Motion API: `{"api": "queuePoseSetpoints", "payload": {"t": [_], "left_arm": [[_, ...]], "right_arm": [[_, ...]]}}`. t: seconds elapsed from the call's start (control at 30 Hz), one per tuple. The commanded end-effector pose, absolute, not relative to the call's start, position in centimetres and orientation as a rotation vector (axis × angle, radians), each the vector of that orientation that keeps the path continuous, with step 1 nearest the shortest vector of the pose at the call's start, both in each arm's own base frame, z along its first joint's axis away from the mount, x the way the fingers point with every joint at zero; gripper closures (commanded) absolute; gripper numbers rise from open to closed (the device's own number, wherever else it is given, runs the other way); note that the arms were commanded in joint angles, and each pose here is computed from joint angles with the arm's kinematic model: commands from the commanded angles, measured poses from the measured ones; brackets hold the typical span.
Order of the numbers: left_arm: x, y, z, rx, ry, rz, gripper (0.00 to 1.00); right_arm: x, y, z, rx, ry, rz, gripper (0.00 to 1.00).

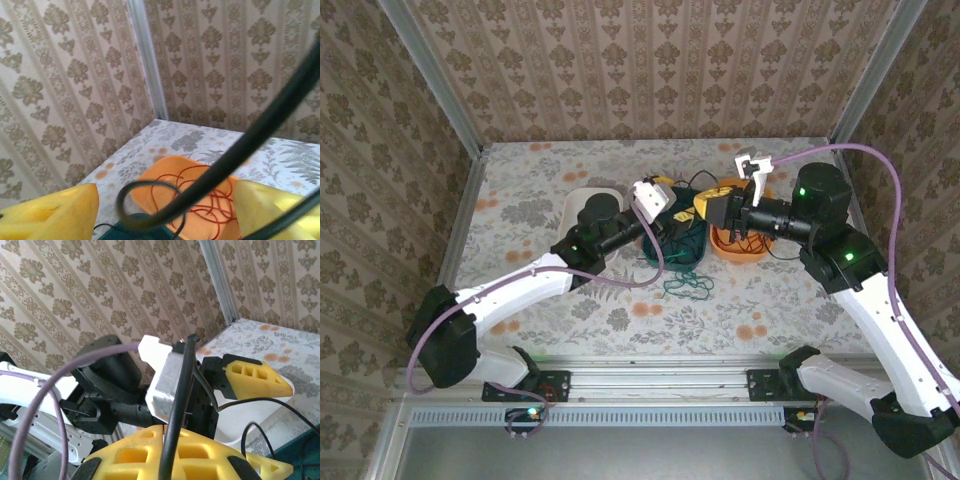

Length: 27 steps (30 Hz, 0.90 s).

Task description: Untangle the cables

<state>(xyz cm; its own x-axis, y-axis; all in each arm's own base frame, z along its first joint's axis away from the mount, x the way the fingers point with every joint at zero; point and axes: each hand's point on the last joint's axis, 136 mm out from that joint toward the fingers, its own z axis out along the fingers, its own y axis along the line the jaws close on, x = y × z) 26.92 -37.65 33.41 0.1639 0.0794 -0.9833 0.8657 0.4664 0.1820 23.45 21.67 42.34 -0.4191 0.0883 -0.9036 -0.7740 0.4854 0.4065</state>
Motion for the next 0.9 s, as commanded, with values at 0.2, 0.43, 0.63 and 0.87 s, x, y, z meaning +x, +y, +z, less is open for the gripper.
{"api": "queuePoseSetpoints", "payload": {"t": [0.2,0.43,0.63,0.87], "left_arm": [[24.8,-38.4,37.9,0.974,1.230,-0.840,0.76],[28.3,-37.1,38.8,0.748,1.399,-0.813,0.96],[29.5,-36.0,41.1,0.596,1.431,-0.836,1.00],[28.6,-35.9,42.5,0.615,1.403,-0.862,1.00]], "right_arm": [[23.4,22.2,39.8,-0.617,1.814,1.120,0.98],[25.6,19.2,37.1,-0.397,1.890,0.931,0.46],[27.2,16.3,31.2,-0.088,1.975,0.857,0.38],[28.7,17.1,27.0,-0.040,2.043,0.876,0.39]]}}
